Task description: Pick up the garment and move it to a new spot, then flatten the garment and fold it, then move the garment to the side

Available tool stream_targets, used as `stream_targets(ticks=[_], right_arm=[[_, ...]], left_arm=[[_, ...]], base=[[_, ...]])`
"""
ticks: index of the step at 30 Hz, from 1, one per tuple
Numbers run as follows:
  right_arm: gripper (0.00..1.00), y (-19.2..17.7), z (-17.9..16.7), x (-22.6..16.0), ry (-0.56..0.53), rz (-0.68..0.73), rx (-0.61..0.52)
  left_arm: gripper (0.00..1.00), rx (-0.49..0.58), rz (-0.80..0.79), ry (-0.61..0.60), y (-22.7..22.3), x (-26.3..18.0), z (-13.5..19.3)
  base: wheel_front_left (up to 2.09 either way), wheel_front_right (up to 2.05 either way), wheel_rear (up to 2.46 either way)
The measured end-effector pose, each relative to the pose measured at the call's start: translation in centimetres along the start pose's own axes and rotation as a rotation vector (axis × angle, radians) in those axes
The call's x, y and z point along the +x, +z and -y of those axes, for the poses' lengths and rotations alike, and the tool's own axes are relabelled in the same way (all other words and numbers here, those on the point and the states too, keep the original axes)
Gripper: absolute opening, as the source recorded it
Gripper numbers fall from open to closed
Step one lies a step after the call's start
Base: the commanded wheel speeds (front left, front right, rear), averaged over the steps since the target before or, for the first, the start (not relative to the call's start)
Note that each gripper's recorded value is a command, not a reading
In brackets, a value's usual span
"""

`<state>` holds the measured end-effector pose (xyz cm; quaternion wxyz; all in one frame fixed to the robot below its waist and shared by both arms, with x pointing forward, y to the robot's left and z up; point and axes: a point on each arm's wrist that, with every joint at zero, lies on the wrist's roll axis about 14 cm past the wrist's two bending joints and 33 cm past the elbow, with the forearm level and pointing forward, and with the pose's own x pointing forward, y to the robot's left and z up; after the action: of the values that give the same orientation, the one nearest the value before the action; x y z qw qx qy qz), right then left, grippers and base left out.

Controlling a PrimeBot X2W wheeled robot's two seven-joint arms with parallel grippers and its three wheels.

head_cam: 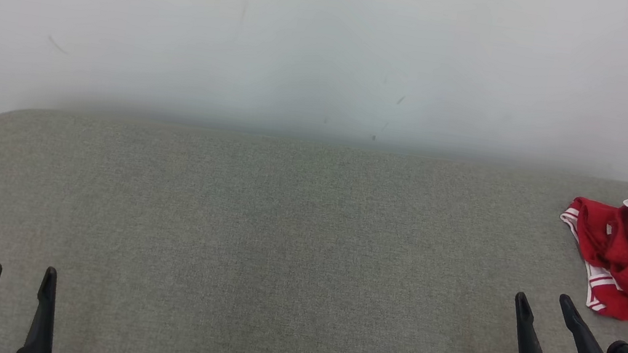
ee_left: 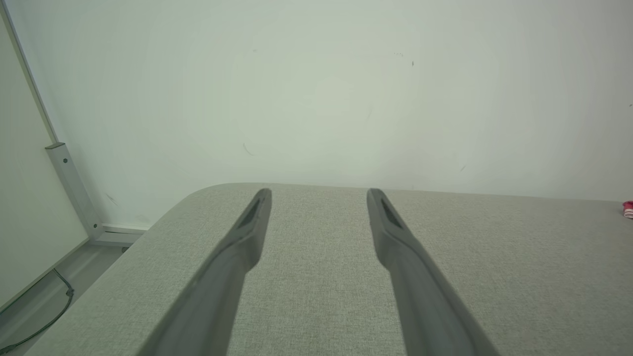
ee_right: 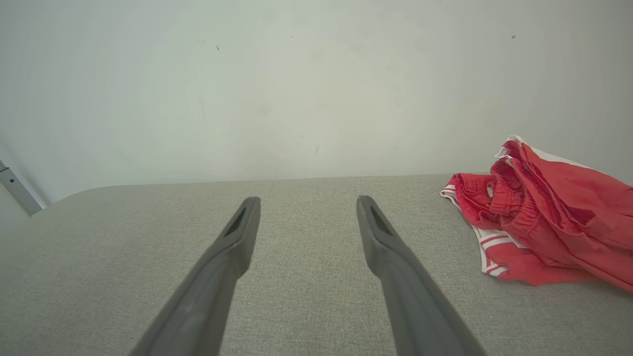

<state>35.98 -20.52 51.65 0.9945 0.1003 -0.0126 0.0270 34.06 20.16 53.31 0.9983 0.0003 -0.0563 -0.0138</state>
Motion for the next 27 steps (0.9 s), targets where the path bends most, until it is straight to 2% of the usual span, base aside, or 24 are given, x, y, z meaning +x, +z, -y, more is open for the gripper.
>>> stream_targets(ticks=[17,18,23,27], right_arm=[[1.0,0.0,-0.1,0.0,0.004,-0.006,-0.01],[0.0,-0.1,-0.1,0.0,0.003,-0.01,-0.009],[0.0,-2.8,0.0,-1.0,-0.02,-0.091,0.028],[0.0,-2.9,1.1,-0.9,-0.06,-0.106,0.089]], left_arm=[[1.0,-0.009,-0.005,-0.005,-0.1,0.0,0.1],[0.0,-0.01,-0.008,-0.005,-0.2,0.0,0.1],[0.0,-0.056,-0.065,0.001,-2.0,-0.8,1.0],[0.0,-0.134,-0.09,0.013,-2.6,-0.7,1.2]], base=[[0.0,0.0,0.0],[0.0,0.0,0.0],[0.0,0.0,0.0],[0.0,0.0,0.0]])
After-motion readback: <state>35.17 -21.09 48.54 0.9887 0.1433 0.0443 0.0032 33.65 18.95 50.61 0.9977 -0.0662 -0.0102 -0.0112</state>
